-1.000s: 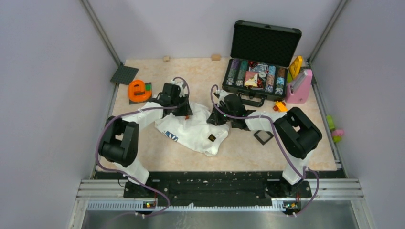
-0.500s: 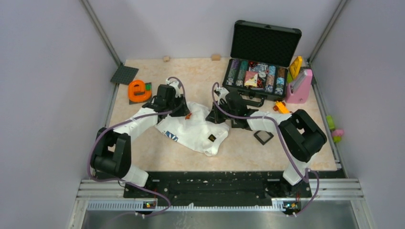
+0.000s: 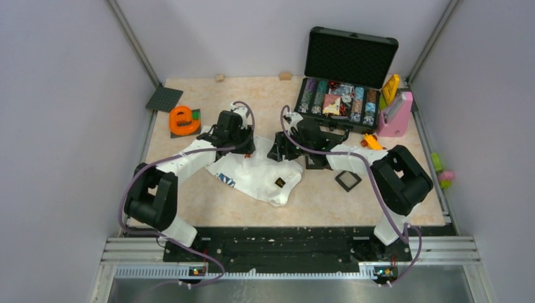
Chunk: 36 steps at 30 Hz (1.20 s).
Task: Remove the brooch from the garment
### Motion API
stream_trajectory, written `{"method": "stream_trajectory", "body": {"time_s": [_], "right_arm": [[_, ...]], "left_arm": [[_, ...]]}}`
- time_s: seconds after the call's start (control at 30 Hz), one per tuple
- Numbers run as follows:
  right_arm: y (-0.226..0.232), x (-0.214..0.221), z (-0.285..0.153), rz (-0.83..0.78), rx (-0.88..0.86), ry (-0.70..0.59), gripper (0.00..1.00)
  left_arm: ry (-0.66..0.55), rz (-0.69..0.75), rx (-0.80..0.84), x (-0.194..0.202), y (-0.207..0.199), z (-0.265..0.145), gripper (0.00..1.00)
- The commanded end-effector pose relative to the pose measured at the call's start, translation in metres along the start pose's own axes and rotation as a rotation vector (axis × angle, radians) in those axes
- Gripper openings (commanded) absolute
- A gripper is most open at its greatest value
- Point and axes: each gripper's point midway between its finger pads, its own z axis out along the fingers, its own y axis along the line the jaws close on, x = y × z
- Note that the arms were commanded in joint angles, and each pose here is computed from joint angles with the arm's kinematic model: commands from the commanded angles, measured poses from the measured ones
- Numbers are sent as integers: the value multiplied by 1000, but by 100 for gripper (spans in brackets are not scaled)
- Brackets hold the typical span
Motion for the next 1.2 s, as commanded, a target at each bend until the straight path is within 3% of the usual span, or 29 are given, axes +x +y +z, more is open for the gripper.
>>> {"method": "stream_trajectory", "body": {"time_s": [0.0,0.37,0.53,0.67,0.87,1.1,1.17], "right_arm": [[-1,-22,8,-12,26,-38,63],[-6,-17,13,-5,35,-35,64],[-8,-17,12,-4,44,-39,64],[-8,-18,11,-6,45,-42,62],[-3,-19,12,-11,24,-41,62],[0,-22,12,-26,10,-33,64],[0,-22,12,-28,12,-29,65]], "left_arm": [[-17,41,-61,-13,4,6,48],[22,81,-54,-10,-3,20,51],[42,88,-171,-8,14,21,32],[-9,77,-178,-14,15,8,18],[-24,63,-217,-17,21,-4,3],[-8,32,-255,-9,30,-2,0],[-3,19,-236,-6,30,-1,6]]}}
